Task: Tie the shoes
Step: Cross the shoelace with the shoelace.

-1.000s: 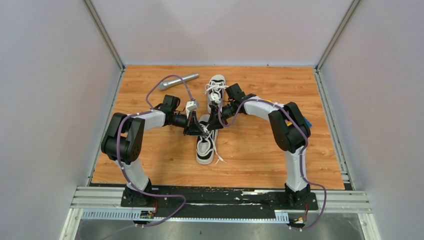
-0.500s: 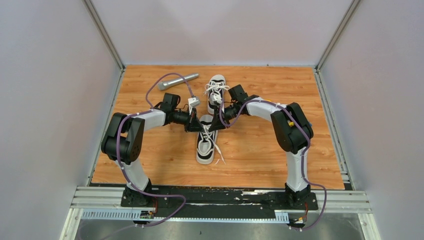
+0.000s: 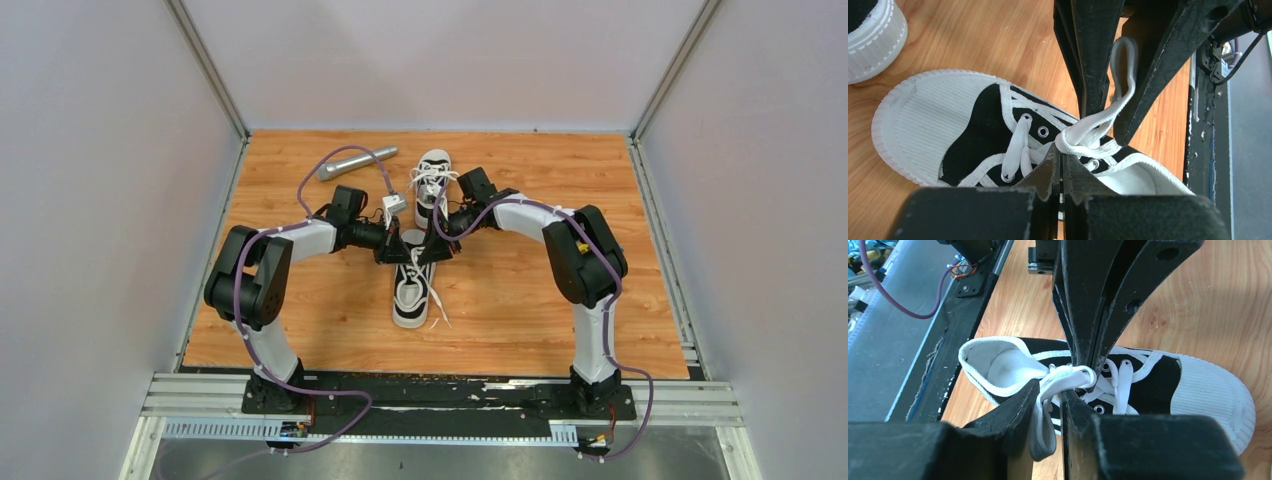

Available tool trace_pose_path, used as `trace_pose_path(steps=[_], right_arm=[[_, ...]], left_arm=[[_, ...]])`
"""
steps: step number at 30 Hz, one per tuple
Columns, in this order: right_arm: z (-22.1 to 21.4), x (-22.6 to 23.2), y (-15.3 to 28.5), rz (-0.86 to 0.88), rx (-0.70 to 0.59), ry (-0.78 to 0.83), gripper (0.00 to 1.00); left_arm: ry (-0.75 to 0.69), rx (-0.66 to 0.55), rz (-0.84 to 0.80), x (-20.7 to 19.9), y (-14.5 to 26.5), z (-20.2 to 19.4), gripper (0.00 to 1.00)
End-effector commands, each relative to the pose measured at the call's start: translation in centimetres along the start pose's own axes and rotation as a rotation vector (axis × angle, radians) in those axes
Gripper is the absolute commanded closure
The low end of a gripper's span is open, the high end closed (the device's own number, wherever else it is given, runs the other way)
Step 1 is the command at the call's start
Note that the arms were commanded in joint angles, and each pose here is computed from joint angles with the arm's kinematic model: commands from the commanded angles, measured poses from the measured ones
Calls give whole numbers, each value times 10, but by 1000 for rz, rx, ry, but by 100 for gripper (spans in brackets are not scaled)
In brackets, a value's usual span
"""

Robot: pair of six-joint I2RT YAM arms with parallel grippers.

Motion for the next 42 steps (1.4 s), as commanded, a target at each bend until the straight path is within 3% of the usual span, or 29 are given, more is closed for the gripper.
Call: trace_pose_path(steps=[1, 36, 42], right_arm=[[15, 0, 0, 35, -53, -25, 77], [2, -3, -14, 29, -5, -132, 69], [-3, -5, -16, 17, 12, -161, 78]], left_arm=[[-80, -50, 17, -7, 2, 28, 100], [-99, -49, 53, -1, 4, 29, 100], [-99, -50, 53, 0, 3, 29, 100]])
Point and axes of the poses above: each gripper's point midway between its finger pads, its own y axis back along the fingers, its own x axis along the line the jaws close on, z = x × y, the point moved 1 cm from there along y, back along the fingers, and after that the axes turned 13 degrees about y, right-handed, at the moved point
